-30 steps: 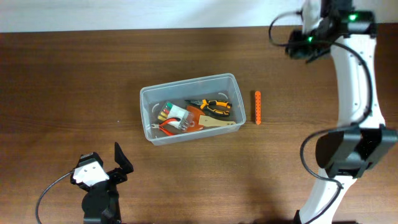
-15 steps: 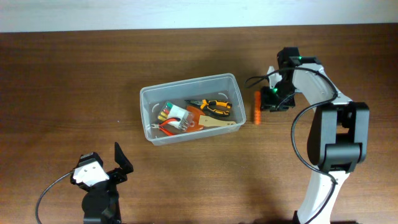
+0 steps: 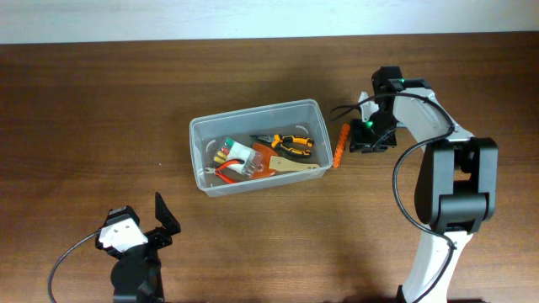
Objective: Pack container
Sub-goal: 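Grasp the orange bead strip by its end with the right gripper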
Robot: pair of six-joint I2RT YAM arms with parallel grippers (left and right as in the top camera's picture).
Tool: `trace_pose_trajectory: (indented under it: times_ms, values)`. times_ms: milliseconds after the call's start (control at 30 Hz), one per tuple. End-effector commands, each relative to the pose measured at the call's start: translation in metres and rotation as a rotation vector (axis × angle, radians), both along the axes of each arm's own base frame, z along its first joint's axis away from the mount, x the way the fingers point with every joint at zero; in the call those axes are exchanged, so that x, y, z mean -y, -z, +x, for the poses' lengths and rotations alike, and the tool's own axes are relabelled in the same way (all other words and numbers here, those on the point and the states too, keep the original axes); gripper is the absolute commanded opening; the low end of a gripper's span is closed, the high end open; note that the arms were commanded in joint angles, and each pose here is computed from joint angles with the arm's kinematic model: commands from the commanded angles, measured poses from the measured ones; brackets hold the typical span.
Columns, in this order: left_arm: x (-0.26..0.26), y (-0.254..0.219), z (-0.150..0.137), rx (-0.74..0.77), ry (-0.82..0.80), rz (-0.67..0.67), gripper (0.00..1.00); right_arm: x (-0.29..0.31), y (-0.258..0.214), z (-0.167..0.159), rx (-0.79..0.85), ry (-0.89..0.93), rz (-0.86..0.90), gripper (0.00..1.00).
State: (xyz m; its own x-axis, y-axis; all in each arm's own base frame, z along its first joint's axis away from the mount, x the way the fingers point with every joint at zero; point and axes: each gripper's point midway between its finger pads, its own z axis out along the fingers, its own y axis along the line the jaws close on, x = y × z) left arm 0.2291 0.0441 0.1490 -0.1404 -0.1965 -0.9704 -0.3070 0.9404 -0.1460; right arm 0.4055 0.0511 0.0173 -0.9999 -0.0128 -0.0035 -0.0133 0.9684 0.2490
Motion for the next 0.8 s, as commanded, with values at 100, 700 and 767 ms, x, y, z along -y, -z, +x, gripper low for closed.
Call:
trace_pose_trajectory:
  times_ms: [100, 700, 767]
  values:
    - [0.0, 0.001, 0.0, -0.002, 0.001, 0.009, 0.99, -0.017, -0.084, 0.034, 0.21, 0.044, 0.09, 0.3]
    - [0.0, 0.001, 0.0, -0.002, 0.001, 0.009, 0.99, -0.043, -0.044, 0.033, 0.132, 0.292, -0.128, 0.36]
    - [0.0, 0.001, 0.0, -0.002, 0.001, 0.009, 0.99, -0.035, -0.044, 0.034, 0.13, 0.319, -0.144, 0.36]
